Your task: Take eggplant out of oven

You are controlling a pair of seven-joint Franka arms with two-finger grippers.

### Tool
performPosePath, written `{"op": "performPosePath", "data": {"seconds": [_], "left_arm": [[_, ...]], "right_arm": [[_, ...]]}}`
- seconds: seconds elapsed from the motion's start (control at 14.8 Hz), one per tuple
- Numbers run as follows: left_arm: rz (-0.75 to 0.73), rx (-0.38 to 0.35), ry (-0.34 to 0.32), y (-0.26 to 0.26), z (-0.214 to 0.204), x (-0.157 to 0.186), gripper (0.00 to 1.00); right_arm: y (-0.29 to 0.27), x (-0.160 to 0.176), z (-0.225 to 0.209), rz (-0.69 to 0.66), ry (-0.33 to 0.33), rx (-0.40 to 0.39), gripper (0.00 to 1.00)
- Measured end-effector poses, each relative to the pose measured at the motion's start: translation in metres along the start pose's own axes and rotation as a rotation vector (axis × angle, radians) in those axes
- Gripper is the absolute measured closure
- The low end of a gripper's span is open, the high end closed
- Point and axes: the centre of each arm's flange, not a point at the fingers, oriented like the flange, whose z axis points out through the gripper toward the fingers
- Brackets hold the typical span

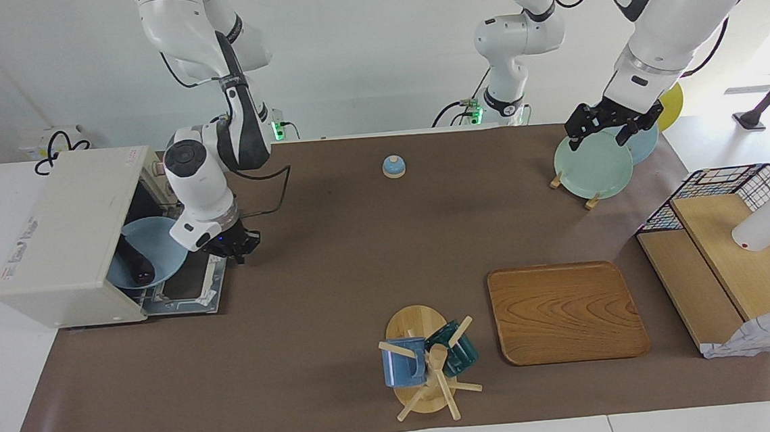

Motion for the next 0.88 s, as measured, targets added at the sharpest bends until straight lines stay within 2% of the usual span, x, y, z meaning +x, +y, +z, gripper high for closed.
{"op": "performPosePath", "data": {"seconds": [0.14, 0.27, 0.41, 0.61, 0.88], "left_arm": [[0.0, -0.001, 0.016, 0.0, -0.001, 0.002, 0.0], [0.0, -0.003, 0.04, 0.0, -0.003, 0.004, 0.0], [-0.001, -0.005, 0.058, 0.0, -0.001, 0.007, 0.0], [-0.007, -0.007, 0.078, -0.003, 0.007, 0.012, 0.0], [-0.014, -0.008, 0.09, -0.006, 0.025, 0.018, 0.0]], "right_arm": [[-0.021, 0.006, -0.017, -0.008, -0.023, 0.01, 0.74], [-0.017, 0.011, -0.038, 0.001, -0.07, 0.002, 0.52], [0.014, 0.011, -0.057, 0.012, -0.089, -0.054, 0.5], [0.047, 0.001, -0.066, 0.027, -0.142, -0.119, 0.56], [0.069, -0.002, -0.065, -0.015, -0.155, -0.194, 0.57]]}}
